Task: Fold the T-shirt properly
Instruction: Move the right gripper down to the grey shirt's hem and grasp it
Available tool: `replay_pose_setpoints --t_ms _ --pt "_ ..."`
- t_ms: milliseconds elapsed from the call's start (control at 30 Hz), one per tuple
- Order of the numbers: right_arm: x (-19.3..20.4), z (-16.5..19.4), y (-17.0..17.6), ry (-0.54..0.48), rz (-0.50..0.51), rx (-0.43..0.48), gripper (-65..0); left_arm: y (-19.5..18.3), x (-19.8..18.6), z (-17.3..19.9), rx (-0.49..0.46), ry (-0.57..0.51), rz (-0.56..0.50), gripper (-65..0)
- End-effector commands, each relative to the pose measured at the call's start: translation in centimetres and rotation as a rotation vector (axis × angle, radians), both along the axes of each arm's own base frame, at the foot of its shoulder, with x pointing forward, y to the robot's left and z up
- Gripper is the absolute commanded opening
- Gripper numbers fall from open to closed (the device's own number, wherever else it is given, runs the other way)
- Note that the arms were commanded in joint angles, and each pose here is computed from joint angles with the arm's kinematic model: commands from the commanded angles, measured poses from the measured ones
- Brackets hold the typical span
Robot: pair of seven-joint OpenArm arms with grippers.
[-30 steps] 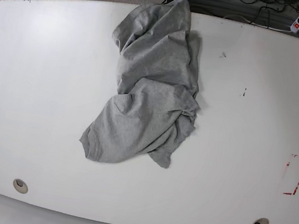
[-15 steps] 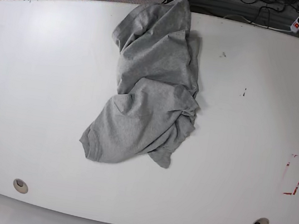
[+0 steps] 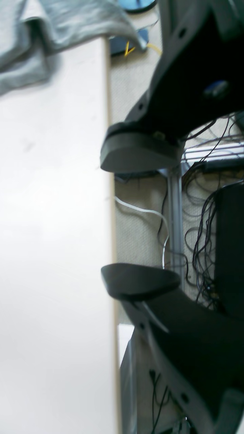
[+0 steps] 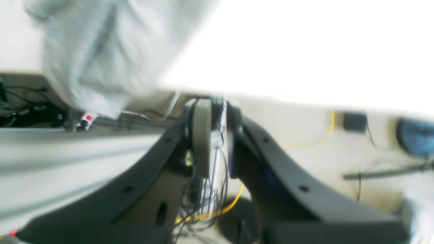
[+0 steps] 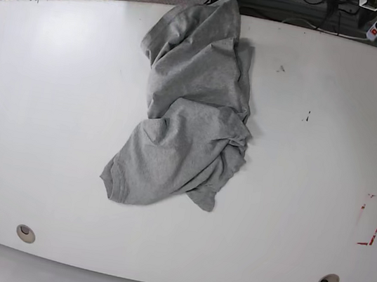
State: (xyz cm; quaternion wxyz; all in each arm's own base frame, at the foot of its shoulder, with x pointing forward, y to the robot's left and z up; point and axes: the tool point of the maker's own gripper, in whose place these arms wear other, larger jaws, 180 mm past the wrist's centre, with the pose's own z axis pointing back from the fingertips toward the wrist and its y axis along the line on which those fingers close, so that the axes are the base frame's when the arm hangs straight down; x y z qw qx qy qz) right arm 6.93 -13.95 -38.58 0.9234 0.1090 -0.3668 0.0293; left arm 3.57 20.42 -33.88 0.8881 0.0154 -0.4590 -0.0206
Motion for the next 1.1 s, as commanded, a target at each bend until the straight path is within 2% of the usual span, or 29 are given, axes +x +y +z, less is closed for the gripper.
replay_pose_setpoints --t_ms 0,100,200,267,400,467,600,667,967,1067 --pt "2.0 1.2 -0.4 -0.073 0.014 -0.007 -57.7 -0.1 0.8 0.8 -0.003 -0.040 -0.005 -26.1" --pt "4.1 1.7 -0.3 -0.130 0.019 -0.005 -57.2 0.0 2.6 0.9 -0.001 -0.093 0.001 -26.1" --pt "6.5 2.5 -0.3 -0.195 0.021 -0.010 -56.6 0.0 3.3 0.1 0.001 -0.062 0.006 -26.0" --pt "7.9 2.9 -0.3 -0.223 0.025 -0.015 -52.6 0.1 3.2 -0.5 0.000 -0.022 0.009 -25.8" --pt "11.0 3.4 -0.3 -0.251 0.039 -0.029 -40.4 0.1 4.3 -0.5 0.000 -0.044 0.009 -25.0" --pt "13.0 3.8 -0.3 -0.259 0.047 -0.039 -36.1 0.0 4.4 -0.5 -0.005 -0.050 0.026 -19.3" --pt "15.8 4.1 -0.4 -0.234 0.065 -0.066 -35.4 -0.1 4.2 -0.5 -0.013 -0.052 0.058 -9.6" --pt "17.3 4.5 -0.5 -0.224 0.072 -0.082 -35.2 -0.1 4.2 -0.5 -0.012 -0.053 0.063 -7.6" --pt "24.4 6.2 -1.1 -0.189 0.076 -0.111 -35.2 0.1 5.7 -0.2 -0.006 -0.091 0.054 -7.8" --pt "26.2 6.5 -0.9 -0.171 0.082 -0.090 -35.2 0.2 6.3 0.1 -0.001 -0.111 0.055 -7.6"
